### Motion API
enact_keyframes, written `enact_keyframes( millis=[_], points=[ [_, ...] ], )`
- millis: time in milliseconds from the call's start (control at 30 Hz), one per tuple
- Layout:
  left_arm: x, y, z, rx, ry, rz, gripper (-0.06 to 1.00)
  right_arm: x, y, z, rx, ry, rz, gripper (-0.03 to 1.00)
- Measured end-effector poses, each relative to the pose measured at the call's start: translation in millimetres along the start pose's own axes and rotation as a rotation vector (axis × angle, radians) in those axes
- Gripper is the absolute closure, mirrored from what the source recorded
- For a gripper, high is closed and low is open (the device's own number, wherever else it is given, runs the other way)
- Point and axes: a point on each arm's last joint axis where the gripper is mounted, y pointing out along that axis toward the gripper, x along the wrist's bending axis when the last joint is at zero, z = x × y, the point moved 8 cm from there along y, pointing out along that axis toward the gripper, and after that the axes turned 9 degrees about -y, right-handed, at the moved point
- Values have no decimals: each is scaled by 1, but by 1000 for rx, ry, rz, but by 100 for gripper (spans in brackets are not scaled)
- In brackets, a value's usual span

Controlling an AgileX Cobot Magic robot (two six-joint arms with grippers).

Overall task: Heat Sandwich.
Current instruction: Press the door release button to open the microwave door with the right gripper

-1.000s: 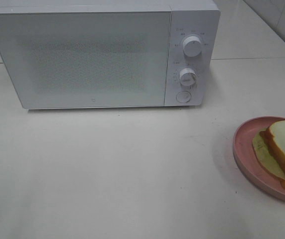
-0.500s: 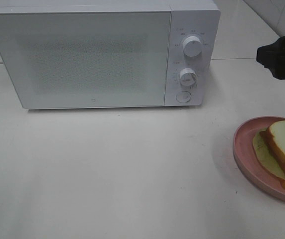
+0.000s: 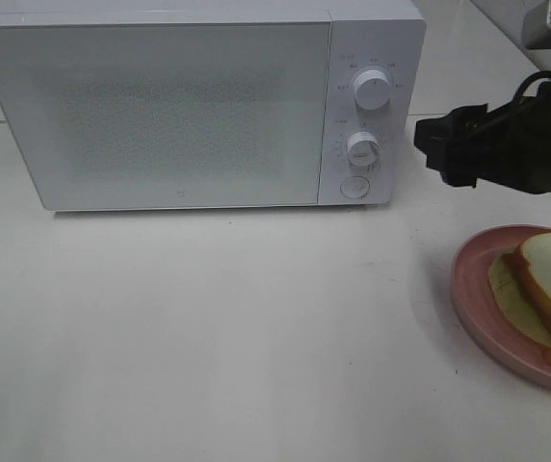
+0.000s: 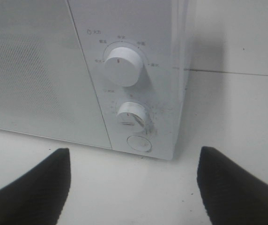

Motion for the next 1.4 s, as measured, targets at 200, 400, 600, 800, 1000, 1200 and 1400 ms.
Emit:
enact_keyframes(
  millis=[200, 400, 600, 800, 1000, 1200, 1400],
  points=[
    [0, 0, 0, 0, 0, 0, -1, 19, 8, 1, -18, -4, -8, 23],
    [0, 0, 0, 0, 0, 0, -1, 37, 15, 7, -29, 13, 48, 23],
    [0, 0, 0, 0, 0, 0, -1, 39, 17, 18, -15, 41, 150, 23],
    [0, 0, 0, 0, 0, 0, -1, 48, 23, 34, 27, 8, 171, 23],
    [0, 0, 0, 0, 0, 0, -1, 52, 28, 43, 56, -6, 169, 23],
    [0, 0, 0, 0, 0, 0, -1, 53, 28, 45, 47, 127, 172, 23],
    [0, 0, 0, 0, 0, 0, -1, 53, 28, 45, 13, 516, 180, 26]
  ],
)
